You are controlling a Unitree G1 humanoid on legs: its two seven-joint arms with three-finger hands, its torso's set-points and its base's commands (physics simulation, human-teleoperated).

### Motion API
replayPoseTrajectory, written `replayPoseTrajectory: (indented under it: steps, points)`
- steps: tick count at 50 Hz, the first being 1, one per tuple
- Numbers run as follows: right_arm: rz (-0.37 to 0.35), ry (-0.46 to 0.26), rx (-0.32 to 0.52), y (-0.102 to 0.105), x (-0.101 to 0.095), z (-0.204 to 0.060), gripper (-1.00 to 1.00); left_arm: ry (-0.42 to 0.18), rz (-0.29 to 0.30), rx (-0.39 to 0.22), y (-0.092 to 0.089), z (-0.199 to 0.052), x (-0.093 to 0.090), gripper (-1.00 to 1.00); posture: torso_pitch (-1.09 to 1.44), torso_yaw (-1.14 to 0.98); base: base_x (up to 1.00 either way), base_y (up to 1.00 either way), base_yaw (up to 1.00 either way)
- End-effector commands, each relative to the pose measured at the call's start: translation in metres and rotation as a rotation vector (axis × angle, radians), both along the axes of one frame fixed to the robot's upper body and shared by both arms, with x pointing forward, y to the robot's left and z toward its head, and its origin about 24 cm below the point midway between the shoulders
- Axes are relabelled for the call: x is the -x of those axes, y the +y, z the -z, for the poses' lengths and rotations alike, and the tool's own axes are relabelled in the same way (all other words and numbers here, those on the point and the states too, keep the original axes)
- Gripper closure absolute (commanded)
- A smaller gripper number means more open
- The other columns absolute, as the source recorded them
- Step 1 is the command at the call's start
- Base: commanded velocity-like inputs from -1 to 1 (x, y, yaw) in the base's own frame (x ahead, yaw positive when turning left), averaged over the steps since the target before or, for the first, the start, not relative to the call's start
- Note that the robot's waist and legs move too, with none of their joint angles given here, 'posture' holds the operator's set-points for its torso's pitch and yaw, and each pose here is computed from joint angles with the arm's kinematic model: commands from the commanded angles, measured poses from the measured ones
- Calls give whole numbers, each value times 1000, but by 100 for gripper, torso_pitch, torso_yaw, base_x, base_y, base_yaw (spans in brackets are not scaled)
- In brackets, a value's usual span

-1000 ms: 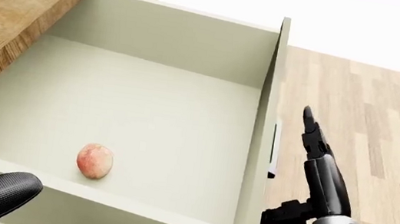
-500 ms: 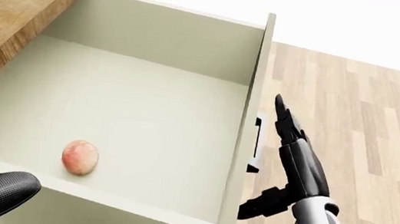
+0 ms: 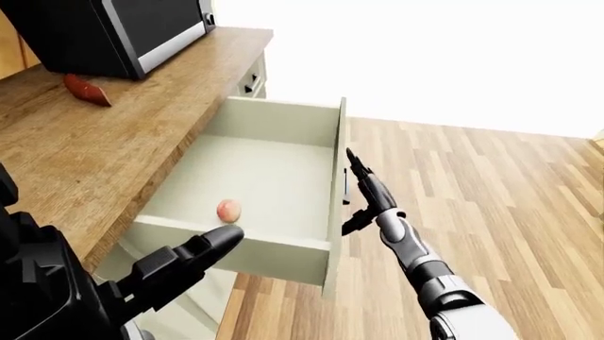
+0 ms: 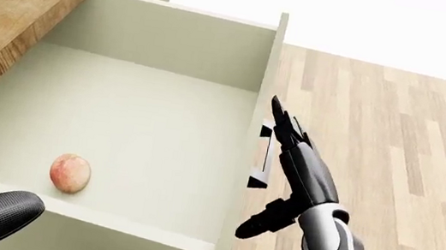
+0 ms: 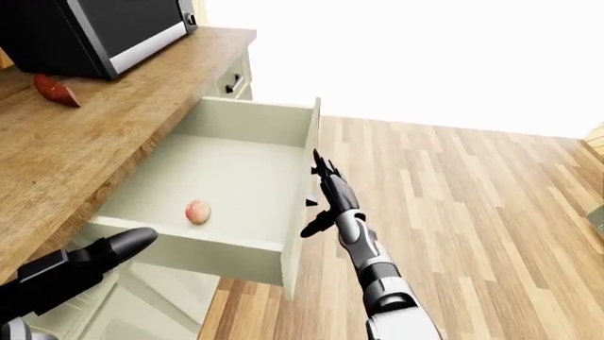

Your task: Close the right drawer.

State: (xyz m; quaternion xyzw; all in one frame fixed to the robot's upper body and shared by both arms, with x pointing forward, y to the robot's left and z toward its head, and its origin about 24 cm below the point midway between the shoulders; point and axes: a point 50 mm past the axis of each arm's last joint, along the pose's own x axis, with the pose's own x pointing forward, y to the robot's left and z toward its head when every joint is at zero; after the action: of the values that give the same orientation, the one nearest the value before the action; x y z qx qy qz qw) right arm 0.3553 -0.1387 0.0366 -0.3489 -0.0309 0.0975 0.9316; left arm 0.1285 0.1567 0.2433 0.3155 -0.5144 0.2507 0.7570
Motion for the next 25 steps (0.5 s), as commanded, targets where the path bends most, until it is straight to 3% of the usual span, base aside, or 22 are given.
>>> replayPoseTrajectory:
  steps: [1,25]
  points:
    - [-64,-148,-54,17,-11,-33,-100,-42,5,-4,-1,-4,5,-100,0,0,0,0,0]
    - [-171,-132,29,48,-14,-33,-100,-44,3,-1,-1,-4,6,-100,0,0,0,0,0]
